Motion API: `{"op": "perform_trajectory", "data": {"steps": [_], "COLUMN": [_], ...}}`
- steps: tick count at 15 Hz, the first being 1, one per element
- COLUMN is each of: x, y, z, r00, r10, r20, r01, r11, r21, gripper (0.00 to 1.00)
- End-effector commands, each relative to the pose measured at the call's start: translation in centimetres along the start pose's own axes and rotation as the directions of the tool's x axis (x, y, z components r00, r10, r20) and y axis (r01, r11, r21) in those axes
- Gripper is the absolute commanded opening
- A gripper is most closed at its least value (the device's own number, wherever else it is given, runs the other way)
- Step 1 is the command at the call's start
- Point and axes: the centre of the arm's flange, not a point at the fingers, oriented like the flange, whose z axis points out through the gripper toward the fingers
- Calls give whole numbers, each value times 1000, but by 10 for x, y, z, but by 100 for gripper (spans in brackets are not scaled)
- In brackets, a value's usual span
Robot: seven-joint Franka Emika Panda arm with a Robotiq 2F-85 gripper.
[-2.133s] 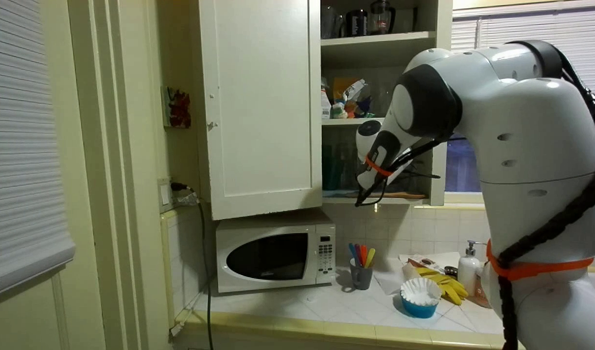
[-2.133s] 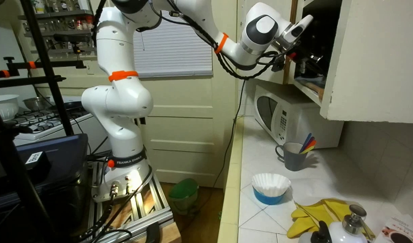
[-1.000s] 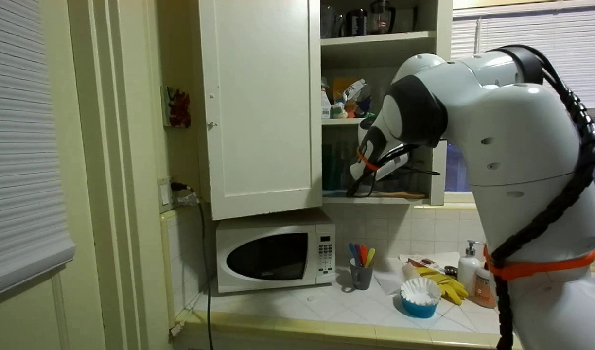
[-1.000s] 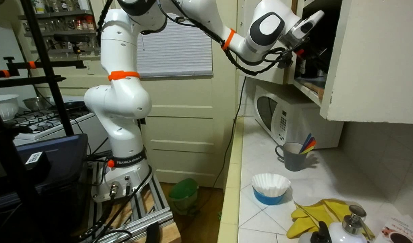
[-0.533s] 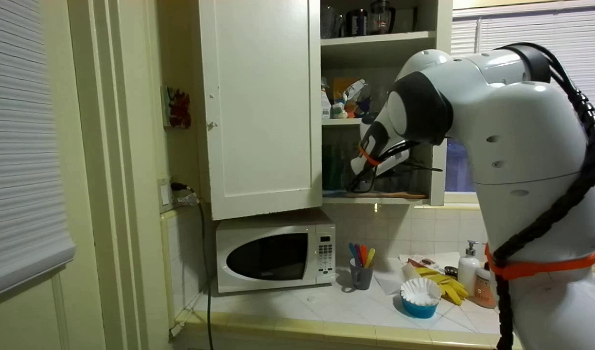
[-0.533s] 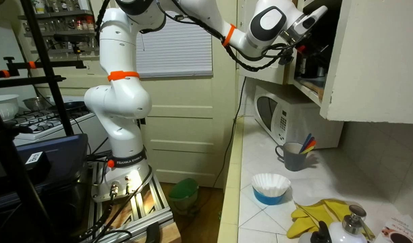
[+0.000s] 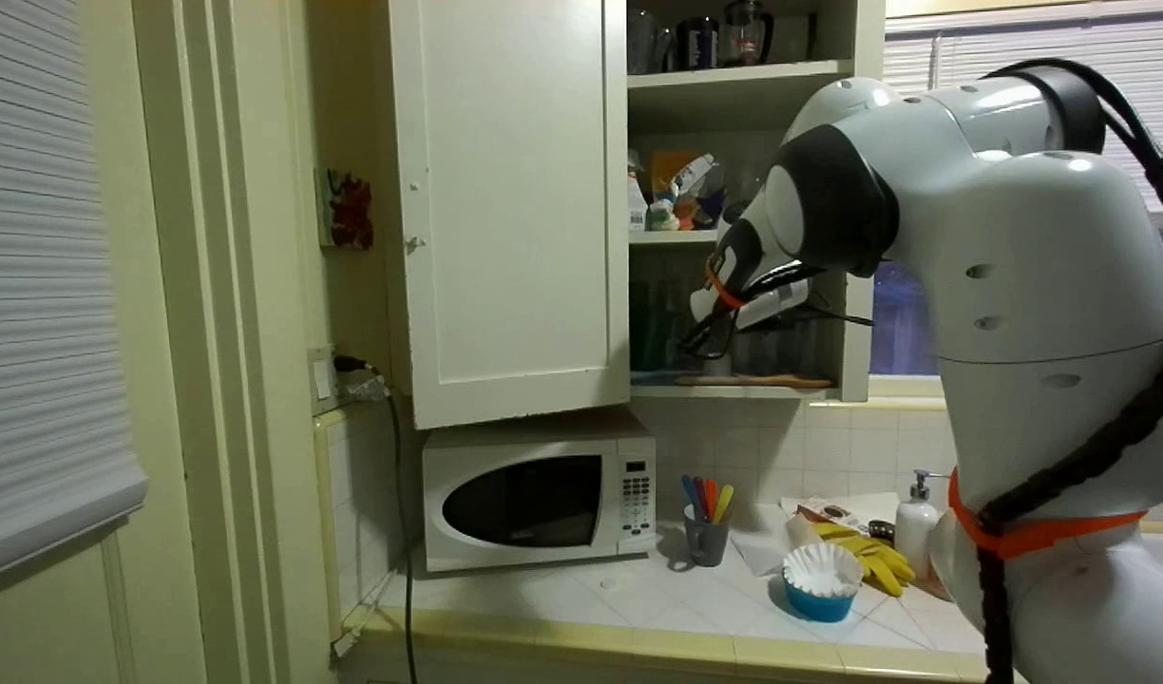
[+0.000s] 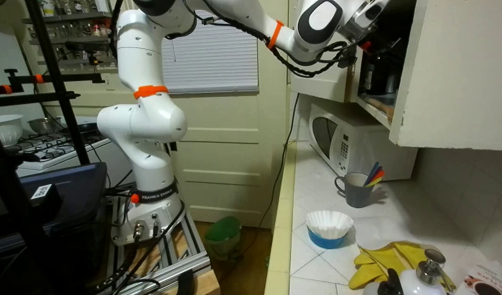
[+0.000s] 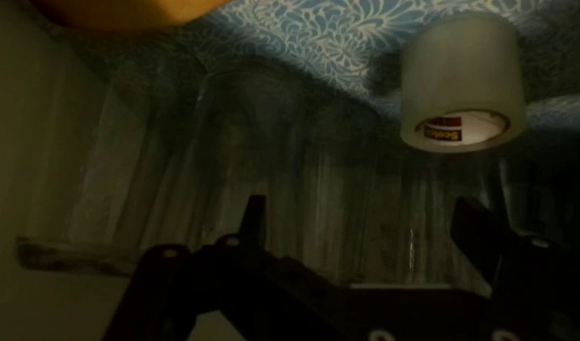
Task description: Move the tape in the cabinet to the bottom shelf.
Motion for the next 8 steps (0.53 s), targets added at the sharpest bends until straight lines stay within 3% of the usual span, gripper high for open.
{"op": "perform_trajectory", "data": {"steps": [1,5,8], "x": [-38,-79,-96], "y": [18,17,34], "z": [-48,-61,-69], "r00": [999,982,966], "r10": [-42,-172,-182], "r20": [-34,-82,-182], "r01": [45,184,224], "r11": [995,968,942], "r21": [85,170,248], "gripper": [100,100,100]}}
